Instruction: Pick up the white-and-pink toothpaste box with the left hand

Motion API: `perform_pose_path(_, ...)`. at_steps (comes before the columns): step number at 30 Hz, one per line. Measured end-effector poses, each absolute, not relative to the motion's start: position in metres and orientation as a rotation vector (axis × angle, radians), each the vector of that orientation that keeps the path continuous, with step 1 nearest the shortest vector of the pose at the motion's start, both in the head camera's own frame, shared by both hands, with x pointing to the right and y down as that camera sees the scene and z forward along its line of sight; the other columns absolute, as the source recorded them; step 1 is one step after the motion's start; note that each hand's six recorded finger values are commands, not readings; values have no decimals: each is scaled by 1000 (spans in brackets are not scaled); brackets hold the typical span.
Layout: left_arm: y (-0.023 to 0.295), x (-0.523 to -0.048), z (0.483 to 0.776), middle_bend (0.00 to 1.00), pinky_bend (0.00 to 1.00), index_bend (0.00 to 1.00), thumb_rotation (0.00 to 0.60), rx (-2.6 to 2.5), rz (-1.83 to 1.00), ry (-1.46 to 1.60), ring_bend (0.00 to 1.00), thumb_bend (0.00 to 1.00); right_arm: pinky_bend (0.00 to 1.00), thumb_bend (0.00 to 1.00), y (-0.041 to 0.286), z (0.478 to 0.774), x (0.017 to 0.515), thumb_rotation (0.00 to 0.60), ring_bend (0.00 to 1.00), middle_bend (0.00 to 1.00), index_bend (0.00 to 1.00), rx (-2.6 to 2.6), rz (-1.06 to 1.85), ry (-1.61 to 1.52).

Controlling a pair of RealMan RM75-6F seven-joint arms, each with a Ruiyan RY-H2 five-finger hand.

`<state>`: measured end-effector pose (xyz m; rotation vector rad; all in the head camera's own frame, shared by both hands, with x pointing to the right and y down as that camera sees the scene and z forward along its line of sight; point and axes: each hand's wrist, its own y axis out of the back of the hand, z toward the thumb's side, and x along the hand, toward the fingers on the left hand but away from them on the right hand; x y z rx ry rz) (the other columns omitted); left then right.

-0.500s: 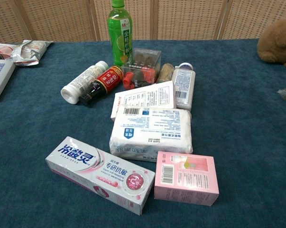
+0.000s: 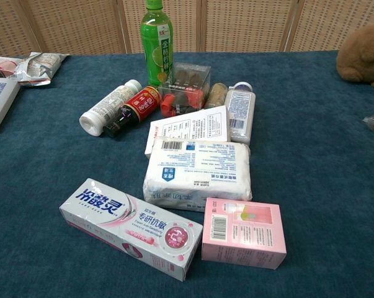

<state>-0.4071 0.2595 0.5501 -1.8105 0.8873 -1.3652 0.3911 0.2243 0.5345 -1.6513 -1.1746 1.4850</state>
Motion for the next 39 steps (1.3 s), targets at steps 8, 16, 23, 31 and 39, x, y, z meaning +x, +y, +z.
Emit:
perform_pose_path(8, 260, -383, 567, 0, 0, 0, 600, -1931, -1340, 749, 0, 313, 0, 198, 225, 528, 394, 525, 0, 0, 0, -1642, 1486, -1182)
perform_pose_path(16, 261, -339, 596, 0, 0, 0, 600, -2052, -1278, 583, 0, 312, 0, 198, 230, 520, 400, 525, 0, 0, 0, -1635, 1480, -1206)
perform_pose_path(23, 260, -293, 623, 0, 0, 0, 600, -2149, -1207, 464, 0, 312, 0, 200, 238, 510, 412, 523, 0, 0, 0, -1612, 1487, -1243)
perform_pose_path(31, 255, -249, 649, 8, 0, 14, 600, -2224, -1147, 417, 8, 306, 0, 198, 247, 504, 423, 527, 0, 0, 0, -1598, 1497, -1268)
perform_pose_path(39, 252, -224, 669, 504, 357, 483, 600, -2238, -1129, 398, 553, 305, 0, 198, 250, 498, 428, 522, 0, 0, 0, -1592, 1495, -1289)
